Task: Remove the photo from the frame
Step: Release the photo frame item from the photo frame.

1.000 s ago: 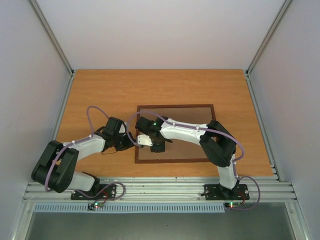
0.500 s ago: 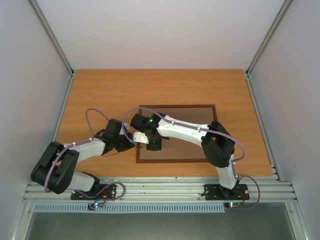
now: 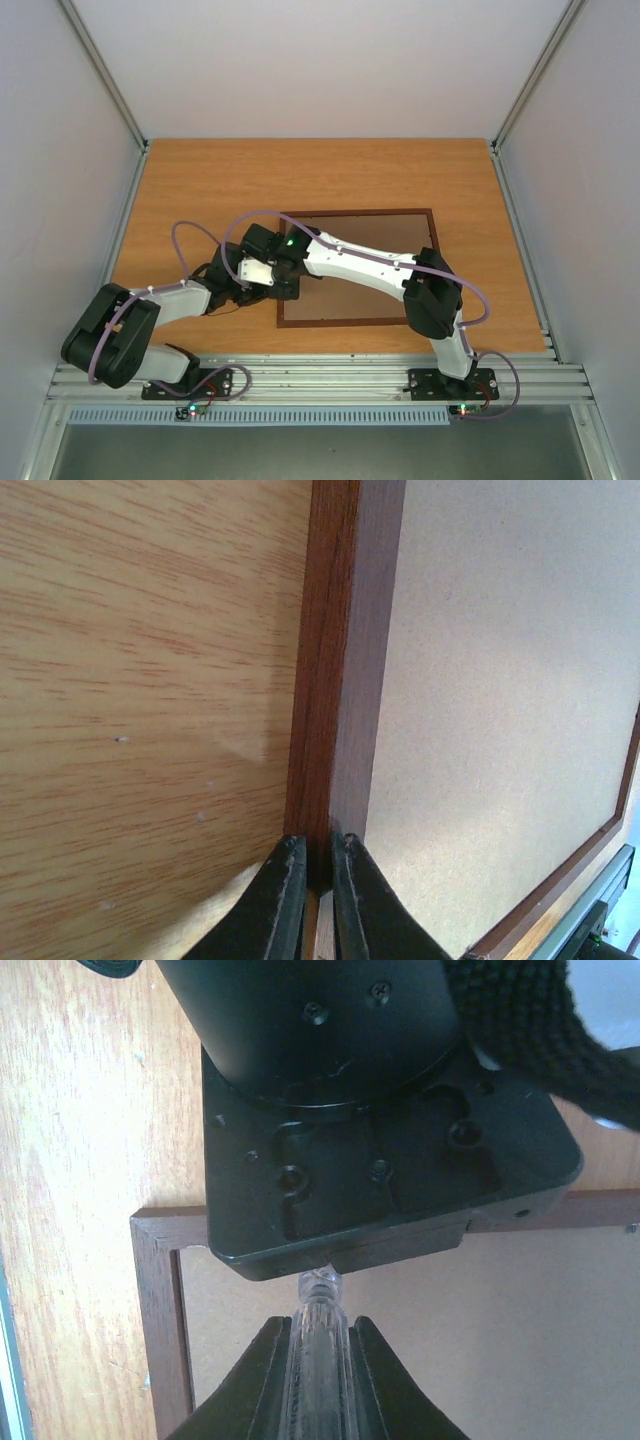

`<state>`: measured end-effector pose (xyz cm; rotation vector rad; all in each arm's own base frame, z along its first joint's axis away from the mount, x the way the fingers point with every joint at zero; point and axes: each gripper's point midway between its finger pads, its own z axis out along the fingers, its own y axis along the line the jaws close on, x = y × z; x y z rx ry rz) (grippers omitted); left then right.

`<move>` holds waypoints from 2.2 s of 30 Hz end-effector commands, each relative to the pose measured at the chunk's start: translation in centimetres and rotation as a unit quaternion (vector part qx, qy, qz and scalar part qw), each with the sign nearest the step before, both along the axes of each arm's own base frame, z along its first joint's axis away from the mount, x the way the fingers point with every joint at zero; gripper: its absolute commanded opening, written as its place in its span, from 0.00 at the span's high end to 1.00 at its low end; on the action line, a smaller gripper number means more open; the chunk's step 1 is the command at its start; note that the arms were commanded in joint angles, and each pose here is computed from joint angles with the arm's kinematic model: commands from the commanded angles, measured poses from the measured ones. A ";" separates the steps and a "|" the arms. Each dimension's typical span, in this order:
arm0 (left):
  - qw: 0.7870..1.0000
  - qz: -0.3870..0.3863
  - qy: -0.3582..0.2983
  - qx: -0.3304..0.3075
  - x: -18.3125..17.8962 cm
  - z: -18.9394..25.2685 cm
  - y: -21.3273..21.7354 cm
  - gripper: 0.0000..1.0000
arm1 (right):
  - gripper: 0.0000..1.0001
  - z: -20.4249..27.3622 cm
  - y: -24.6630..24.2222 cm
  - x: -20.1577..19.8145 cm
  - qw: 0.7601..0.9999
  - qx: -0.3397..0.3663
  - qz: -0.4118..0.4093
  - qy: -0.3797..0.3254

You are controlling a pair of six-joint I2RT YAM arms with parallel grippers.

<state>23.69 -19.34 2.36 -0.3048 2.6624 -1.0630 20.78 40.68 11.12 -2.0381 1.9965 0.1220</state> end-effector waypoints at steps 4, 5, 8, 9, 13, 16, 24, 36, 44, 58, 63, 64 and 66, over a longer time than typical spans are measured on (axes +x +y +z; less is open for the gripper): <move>0.999 -0.008 0.033 0.015 -2.3 -1.1 0.2 0.90 | 0.99 1.5 2.8 2.2 0.996 0.061 -0.016 -0.059; 0.999 -0.007 0.035 0.024 -2.4 -1.1 0.5 0.89 | 0.99 1.5 2.1 2.3 0.996 0.056 -0.020 -0.065; 0.999 -0.004 0.030 0.041 -2.4 -0.4 1.0 0.86 | 0.99 1.3 0.0 2.3 0.995 0.054 -0.035 -0.071; 0.999 -0.004 0.026 0.043 -2.3 0.0 1.1 0.85 | 0.99 1.3 -0.6 2.2 0.995 0.058 -0.039 -0.071; 0.999 0.000 0.013 0.043 -2.2 1.1 1.3 0.82 | 0.99 1.3 -2.6 1.5 0.993 0.094 -0.046 -0.059; 0.999 0.007 0.004 0.034 -2.1 1.9 1.3 0.80 | 0.99 1.3 -3.3 0.4 0.988 0.143 -0.044 -0.044; 0.999 0.028 -0.010 0.012 -1.9 2.9 1.3 0.76 | 0.99 4.3 -6.0 -0.8 0.942 0.327 -0.052 -0.057; 1.000 0.005 0.013 -0.013 -1.2 2.2 -0.5 0.76 | 0.99 1.5 -8.1 -0.9 0.914 0.401 -0.058 -0.024; 1.000 0.003 0.022 -0.011 -1.1 1.6 -0.6 0.77 | 0.99 -0.6 -8.5 -0.7 0.924 0.376 -0.067 -0.009; 0.999 -0.001 0.033 -0.010 -1.1 0.9 -0.8 0.81 | 0.99 -2.7 -9.0 -1.0 0.945 0.322 -0.065 0.013; 0.999 -0.001 0.034 -0.011 -1.2 0.9 -0.8 0.81 | 0.99 -2.8 -8.5 -0.8 0.943 0.326 -0.063 0.017; 0.999 -0.001 0.033 -0.011 -1.2 0.9 -0.8 0.81 | 0.99 -2.8 -8.4 -0.8 0.942 0.328 -0.062 0.018; 0.999 -0.001 0.035 -0.011 -1.3 0.9 -0.8 0.81 | 0.99 -2.8 -8.2 -0.6 0.942 0.330 -0.063 0.017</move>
